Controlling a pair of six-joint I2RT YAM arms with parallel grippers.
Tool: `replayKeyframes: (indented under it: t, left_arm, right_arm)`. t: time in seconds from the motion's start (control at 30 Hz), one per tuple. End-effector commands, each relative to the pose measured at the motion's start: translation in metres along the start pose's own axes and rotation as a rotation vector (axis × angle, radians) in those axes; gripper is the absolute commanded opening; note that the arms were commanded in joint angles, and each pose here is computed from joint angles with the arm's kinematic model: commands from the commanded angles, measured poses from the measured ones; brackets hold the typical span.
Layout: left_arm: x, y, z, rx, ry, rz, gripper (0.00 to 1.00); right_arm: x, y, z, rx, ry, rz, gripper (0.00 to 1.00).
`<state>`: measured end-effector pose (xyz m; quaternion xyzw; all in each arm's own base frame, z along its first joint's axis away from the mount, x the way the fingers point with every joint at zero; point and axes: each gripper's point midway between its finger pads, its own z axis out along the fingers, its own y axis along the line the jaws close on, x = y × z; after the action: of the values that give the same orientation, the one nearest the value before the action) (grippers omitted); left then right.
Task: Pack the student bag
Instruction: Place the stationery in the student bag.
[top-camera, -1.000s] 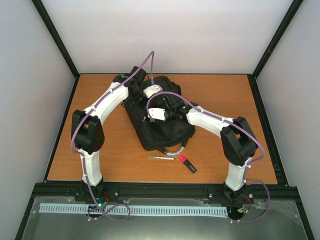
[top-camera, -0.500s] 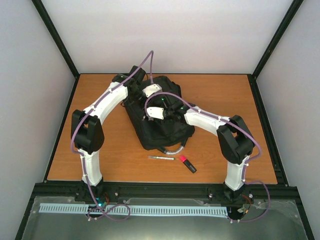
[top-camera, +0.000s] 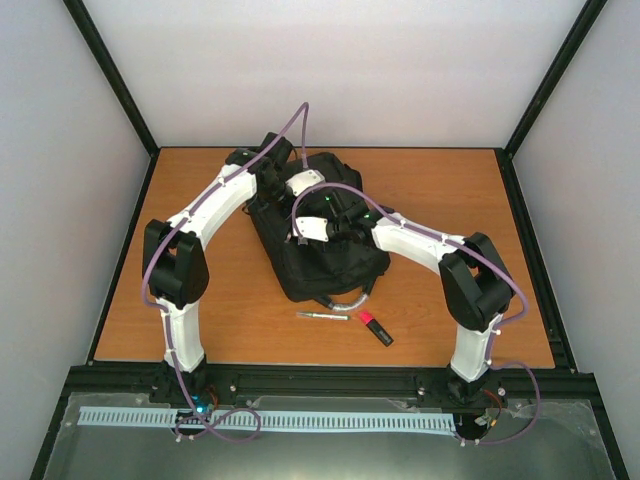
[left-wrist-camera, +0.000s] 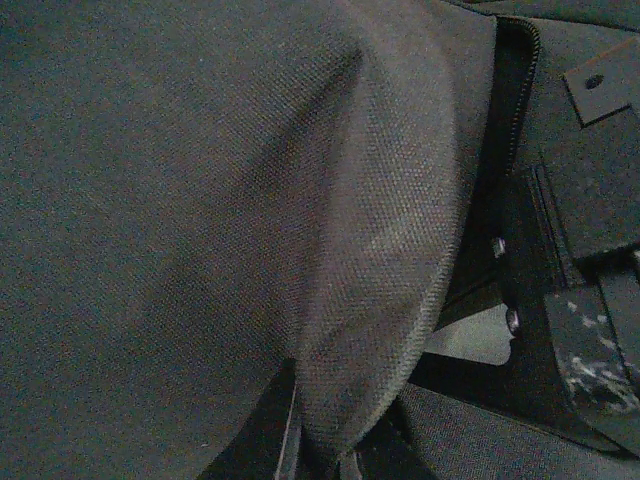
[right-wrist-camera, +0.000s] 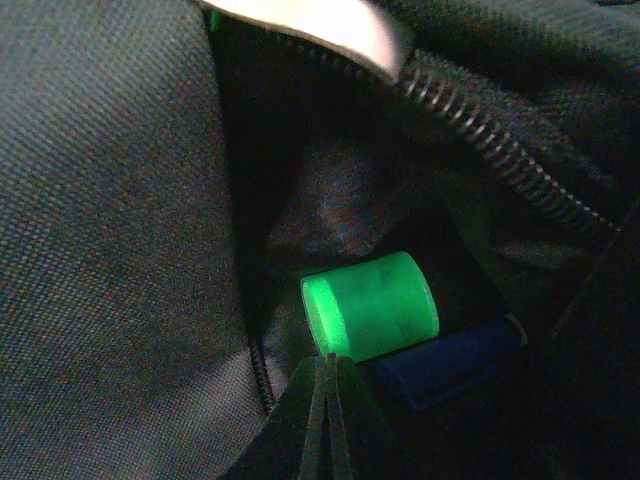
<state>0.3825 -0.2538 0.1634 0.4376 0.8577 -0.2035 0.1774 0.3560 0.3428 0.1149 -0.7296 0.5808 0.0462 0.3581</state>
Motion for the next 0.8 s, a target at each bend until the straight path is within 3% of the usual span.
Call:
replayKeyframes:
  t: [0.0,0.3,0.77]
  left_arm:
    - [-0.016,-0.025,-0.024,0.064,-0.061,0.051,0.01]
    - [-0.014,-0.029,-0.027,0.111,-0.069,0.055,0.01]
    - [-0.006,-0.022,-0.024,0.096,-0.050,0.054,0.01]
  right_arm:
    - [-0.007,0.004,0.001,-0.011,-0.026,-0.033,0.03]
    - [0.007,-0.008,0.018,0.074,0.028,-0.052,0.03]
    - [-0.008,0.029,0.006,-0.121,-0.064,-0.049,0.03]
